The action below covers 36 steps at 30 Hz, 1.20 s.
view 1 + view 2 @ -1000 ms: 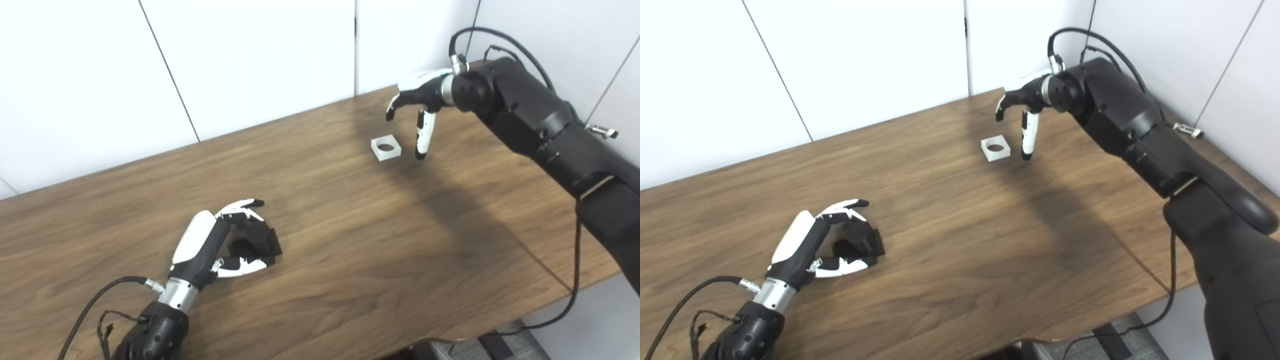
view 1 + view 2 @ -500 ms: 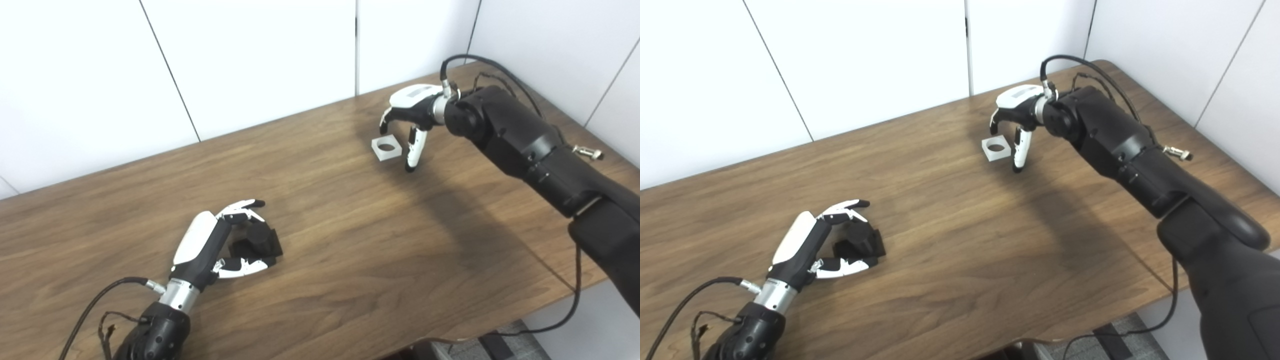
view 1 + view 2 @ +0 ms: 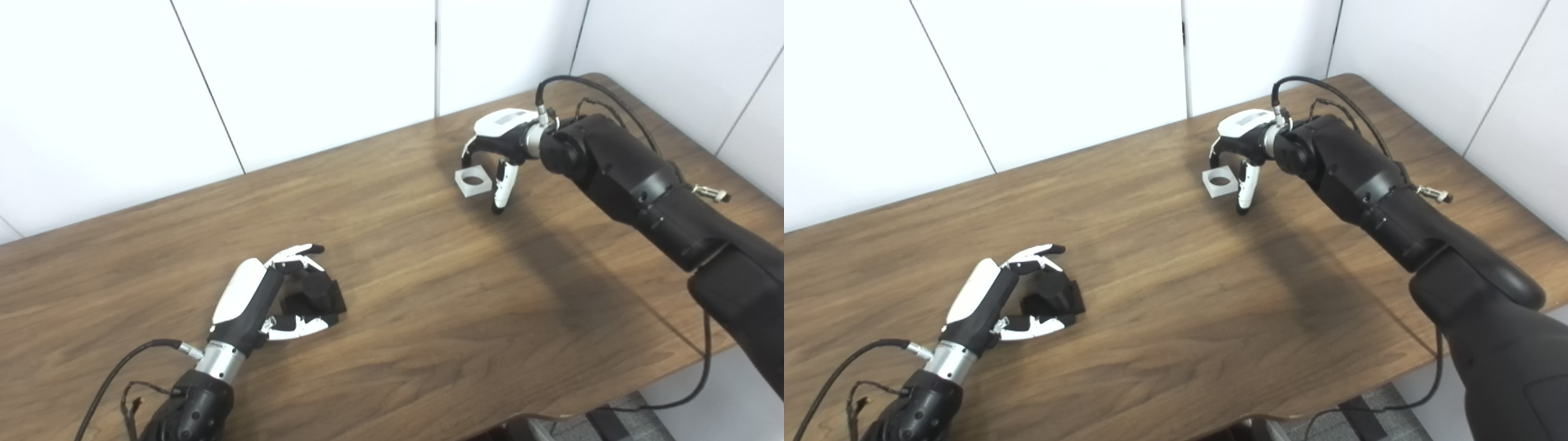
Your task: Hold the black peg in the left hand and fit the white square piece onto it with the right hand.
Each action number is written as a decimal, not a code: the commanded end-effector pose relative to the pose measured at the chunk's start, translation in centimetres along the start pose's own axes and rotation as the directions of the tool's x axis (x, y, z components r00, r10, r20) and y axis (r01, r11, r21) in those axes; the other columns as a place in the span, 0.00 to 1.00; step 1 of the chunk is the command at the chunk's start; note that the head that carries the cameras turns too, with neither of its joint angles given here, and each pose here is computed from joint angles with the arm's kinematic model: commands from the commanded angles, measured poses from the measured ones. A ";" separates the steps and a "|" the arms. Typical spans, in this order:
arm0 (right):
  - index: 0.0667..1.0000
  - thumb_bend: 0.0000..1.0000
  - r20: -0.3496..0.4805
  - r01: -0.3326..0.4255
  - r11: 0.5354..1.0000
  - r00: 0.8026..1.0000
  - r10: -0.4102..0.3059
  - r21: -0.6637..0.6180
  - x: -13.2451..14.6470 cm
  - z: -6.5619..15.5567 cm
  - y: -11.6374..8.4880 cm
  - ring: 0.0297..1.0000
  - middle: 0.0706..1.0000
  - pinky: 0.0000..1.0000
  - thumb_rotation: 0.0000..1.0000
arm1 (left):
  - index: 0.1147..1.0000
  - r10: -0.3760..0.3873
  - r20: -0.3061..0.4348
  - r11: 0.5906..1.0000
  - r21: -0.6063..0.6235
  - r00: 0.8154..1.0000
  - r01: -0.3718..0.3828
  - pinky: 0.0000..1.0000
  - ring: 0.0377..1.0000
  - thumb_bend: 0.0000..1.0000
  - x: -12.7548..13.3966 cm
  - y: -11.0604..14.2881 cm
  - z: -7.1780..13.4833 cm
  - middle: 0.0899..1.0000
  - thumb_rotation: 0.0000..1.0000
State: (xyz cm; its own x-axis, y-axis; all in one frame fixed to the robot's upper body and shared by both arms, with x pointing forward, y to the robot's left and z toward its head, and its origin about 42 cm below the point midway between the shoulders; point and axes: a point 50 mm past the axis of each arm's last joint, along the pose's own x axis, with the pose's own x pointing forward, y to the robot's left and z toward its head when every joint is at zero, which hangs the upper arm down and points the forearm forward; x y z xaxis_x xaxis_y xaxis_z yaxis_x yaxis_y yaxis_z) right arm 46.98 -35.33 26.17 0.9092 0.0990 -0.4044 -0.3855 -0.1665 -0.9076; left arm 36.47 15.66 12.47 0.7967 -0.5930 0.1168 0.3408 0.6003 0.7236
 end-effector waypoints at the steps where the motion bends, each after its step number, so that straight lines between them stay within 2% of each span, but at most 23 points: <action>1: 0.76 0.85 -0.005 0.083 0.997 0.997 -0.083 -0.007 -0.3 -0.7 -2.1 0.94 0.89 0.96 0.26 | 0.42 -0.064 -0.067 0.998 0.017 0.996 0.065 0.74 0.86 0.52 -1.2 -0.6 -1.0 0.82 0.07; 14: 0.70 0.80 0.011 0.106 0.994 0.994 -0.106 0.002 0.3 -0.7 -0.8 0.91 0.87 0.94 0.27 | 0.42 -0.065 -0.073 0.998 0.012 0.995 0.066 0.76 0.86 0.52 -1.1 -0.5 -0.8 0.83 0.07; 21: 0.60 0.75 0.014 0.149 0.989 0.989 -0.149 -0.023 0.7 -0.6 -0.1 0.87 0.82 0.90 0.21 | 0.42 -0.065 -0.072 0.998 0.020 0.995 0.067 0.75 0.86 0.52 -1.1 -0.3 -0.8 0.82 0.07; 23: 0.51 0.59 0.013 0.159 0.987 0.987 -0.159 -0.021 0.8 -0.4 0.1 0.87 0.82 0.90 0.17 | 0.42 -0.066 -0.072 0.997 0.022 0.995 0.068 0.75 0.86 0.52 -1.2 -0.3 -0.8 0.83 0.07; 25: 0.47 0.54 0.013 0.169 0.985 0.986 -0.169 -0.018 0.8 -0.3 0.2 0.86 0.81 0.90 0.15 | 0.42 -0.064 -0.071 0.998 0.021 0.995 0.066 0.75 0.86 0.52 -1.2 -0.3 -0.8 0.82 0.07; 36: 0.45 0.52 0.023 0.215 0.976 0.976 -0.215 -0.025 0.8 -0.4 0.5 0.85 0.77 0.91 0.14 | 0.42 -0.064 -0.071 0.998 0.016 0.995 0.065 0.75 0.86 0.52 -1.2 -0.4 -0.7 0.82 0.07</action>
State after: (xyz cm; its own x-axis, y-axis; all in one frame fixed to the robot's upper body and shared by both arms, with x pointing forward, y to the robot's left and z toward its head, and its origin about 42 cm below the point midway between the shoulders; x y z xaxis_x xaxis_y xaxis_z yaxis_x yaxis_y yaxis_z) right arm 47.23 -35.35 24.76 0.9587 0.1672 -0.2302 -0.2076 -0.1424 -0.9678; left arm 36.20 15.70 12.67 0.8055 -0.5840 0.1007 0.3432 0.5983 0.7240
